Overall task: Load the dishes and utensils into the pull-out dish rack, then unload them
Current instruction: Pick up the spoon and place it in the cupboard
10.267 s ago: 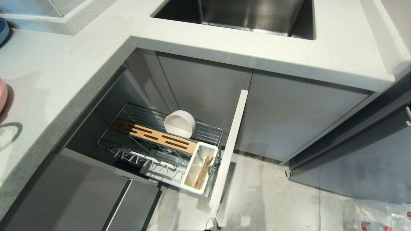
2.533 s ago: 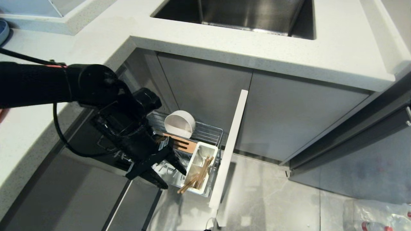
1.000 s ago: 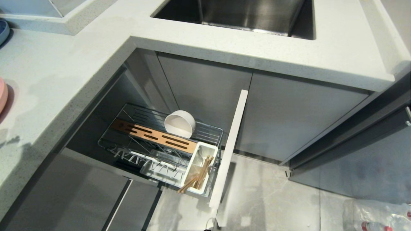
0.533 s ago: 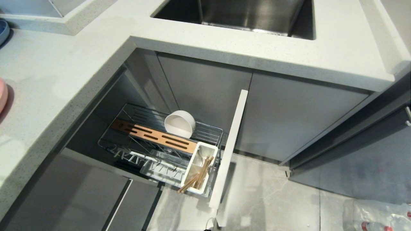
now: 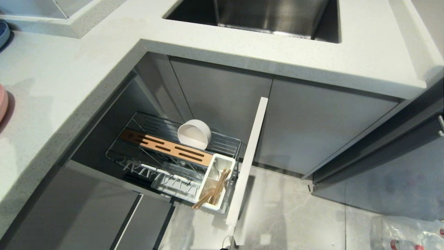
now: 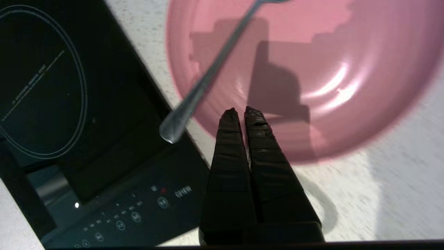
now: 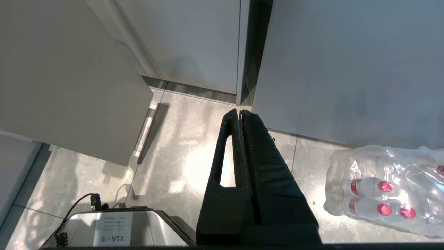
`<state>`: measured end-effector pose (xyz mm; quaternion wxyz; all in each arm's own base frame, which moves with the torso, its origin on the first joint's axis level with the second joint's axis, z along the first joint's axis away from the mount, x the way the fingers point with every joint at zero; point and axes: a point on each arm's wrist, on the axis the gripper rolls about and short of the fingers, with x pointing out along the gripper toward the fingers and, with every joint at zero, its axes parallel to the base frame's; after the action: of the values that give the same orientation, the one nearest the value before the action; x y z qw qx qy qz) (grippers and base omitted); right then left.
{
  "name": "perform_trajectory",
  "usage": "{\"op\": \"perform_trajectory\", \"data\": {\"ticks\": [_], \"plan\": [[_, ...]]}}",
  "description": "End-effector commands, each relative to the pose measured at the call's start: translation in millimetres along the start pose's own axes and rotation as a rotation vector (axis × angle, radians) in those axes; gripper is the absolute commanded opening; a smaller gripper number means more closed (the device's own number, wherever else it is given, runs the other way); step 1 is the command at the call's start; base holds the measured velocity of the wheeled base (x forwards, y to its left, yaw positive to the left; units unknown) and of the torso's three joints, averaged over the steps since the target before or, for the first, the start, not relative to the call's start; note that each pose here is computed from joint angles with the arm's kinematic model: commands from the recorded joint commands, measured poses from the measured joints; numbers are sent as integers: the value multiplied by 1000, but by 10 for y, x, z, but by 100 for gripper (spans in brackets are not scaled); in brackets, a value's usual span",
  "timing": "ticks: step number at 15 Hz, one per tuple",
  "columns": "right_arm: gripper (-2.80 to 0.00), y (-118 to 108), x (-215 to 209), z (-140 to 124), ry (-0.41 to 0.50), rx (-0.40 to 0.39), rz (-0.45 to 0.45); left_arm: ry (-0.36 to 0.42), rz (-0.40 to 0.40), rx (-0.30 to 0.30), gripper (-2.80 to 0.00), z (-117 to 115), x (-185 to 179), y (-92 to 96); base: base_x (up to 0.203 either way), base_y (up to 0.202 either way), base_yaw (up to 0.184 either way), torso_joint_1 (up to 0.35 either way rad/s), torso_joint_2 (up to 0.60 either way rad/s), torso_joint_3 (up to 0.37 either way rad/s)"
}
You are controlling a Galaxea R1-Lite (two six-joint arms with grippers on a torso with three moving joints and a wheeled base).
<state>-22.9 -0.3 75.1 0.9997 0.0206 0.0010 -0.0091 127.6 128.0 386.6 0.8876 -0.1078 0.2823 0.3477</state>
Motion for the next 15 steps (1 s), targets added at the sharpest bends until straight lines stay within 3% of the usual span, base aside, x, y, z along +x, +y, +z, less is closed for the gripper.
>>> {"op": "perform_trajectory", "data": {"ticks": [1,8,9,13,15], "plan": [[-280,0,2,-4,2,0,0,30,25,-16,-280,48,202,71,0,0,0,0,0,0],[-280,0,2,-4,2,0,0,63,63,51,-280,73,374,198,0,0,0,0,0,0],[-280,0,2,-4,2,0,0,65,67,61,0,71,374,212,0,0,0,0,0,0],[-280,0,2,-4,2,0,0,84,47,76,0,68,437,215,0,0,0,0,0,0],[-280,0,2,-4,2,0,0,91,-25,76,0,64,473,204,0,0,0,0,0,0]]}}
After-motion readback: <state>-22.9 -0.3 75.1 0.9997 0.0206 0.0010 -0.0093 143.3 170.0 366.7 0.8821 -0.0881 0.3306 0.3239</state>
